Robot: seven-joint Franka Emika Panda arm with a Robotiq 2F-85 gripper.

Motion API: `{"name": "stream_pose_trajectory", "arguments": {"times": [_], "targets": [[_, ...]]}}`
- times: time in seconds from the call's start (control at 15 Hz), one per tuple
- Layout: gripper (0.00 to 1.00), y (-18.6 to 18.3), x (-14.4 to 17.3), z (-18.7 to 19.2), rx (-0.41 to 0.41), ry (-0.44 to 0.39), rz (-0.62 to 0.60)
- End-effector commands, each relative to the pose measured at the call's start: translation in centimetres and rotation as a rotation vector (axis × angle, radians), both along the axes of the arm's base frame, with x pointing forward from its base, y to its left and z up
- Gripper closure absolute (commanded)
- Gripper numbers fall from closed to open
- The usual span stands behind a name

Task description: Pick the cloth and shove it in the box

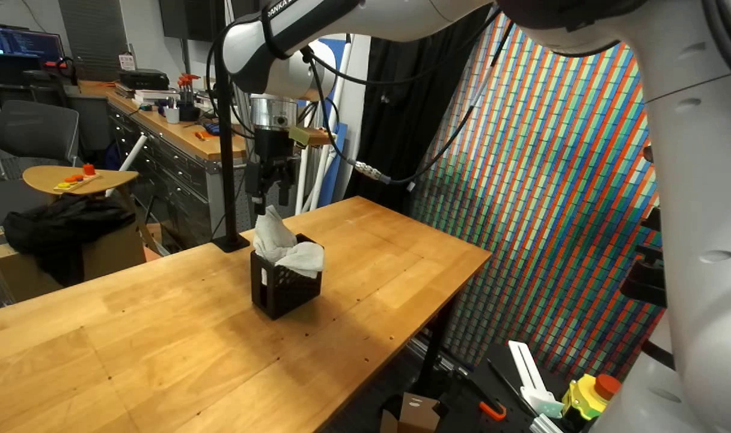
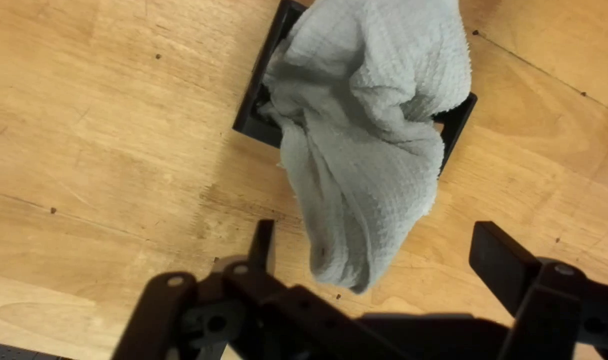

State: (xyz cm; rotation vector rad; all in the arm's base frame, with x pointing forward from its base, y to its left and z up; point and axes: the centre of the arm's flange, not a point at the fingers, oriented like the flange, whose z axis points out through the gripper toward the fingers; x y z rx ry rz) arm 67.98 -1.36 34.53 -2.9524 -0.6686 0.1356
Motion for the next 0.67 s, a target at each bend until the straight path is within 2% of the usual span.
{"name": "stream_pose_trajectory", "arguments": {"times": [0.0,0.13,0.2,0.27,0.6], "targets": [[0.0,-0.4,3.0,-0.2,-0.02,-0.006,0.031],[0.0,-0.5,3.2,-0.9,-0.019,-0.003,0.038],[0.09,-0.5,3.2,-1.2,-0.018,-0.002,0.037],[0.27,-0.5,3.0,-1.4,-0.016,-0.001,0.035],[0.67,-0.5,2.7,-1.8,-0.022,0.008,0.032]]}}
